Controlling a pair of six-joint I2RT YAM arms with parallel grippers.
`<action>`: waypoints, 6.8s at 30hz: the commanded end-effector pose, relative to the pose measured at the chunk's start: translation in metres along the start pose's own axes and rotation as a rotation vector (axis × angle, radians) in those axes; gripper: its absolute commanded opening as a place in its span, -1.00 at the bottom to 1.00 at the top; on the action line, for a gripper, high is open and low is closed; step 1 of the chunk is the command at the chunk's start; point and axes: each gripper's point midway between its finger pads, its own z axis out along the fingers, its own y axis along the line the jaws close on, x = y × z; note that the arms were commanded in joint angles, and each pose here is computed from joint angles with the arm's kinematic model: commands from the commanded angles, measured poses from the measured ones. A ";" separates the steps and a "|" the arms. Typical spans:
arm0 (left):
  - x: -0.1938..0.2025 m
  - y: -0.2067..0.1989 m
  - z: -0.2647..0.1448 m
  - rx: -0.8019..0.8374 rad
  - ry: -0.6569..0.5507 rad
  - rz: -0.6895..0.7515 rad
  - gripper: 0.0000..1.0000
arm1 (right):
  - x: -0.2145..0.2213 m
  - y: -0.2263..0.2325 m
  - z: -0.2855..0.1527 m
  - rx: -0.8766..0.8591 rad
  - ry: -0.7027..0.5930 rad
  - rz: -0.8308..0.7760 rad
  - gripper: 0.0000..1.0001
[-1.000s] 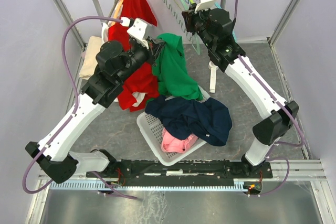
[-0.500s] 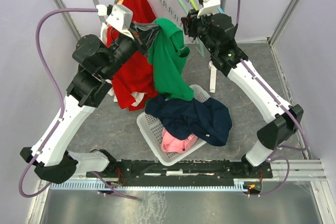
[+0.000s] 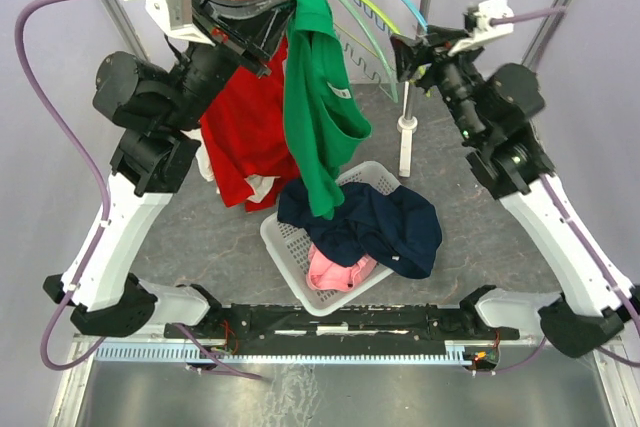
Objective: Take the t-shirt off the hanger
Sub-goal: Place the T-shirt in the bin.
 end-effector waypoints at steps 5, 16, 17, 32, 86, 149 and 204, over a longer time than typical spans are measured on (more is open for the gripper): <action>-0.078 -0.030 0.011 0.140 -0.232 -0.097 -0.95 | -0.022 -0.027 -0.052 0.100 -0.044 -0.030 0.46; -0.054 -0.028 0.020 0.129 -0.173 -0.209 -0.95 | -0.017 -0.035 -0.084 0.123 -0.033 -0.007 0.47; -0.037 -0.023 0.021 0.103 -0.140 -0.220 -0.95 | -0.016 -0.035 -0.085 0.124 -0.028 -0.006 0.47; 0.053 -0.036 0.011 -0.044 0.092 -0.237 -0.95 | 0.033 0.001 -0.112 -0.080 0.170 0.068 0.48; 0.420 -0.022 -0.205 -0.479 1.087 -0.095 0.48 | 0.043 -0.047 -0.122 0.190 0.144 0.073 0.50; 0.360 -0.063 -0.185 -0.329 1.029 -0.140 -0.95 | 0.039 -0.050 -0.139 0.197 0.117 0.097 0.49; 0.191 0.025 -0.112 -0.690 0.473 0.081 0.80 | -0.007 0.011 -0.091 -0.111 0.031 0.128 0.47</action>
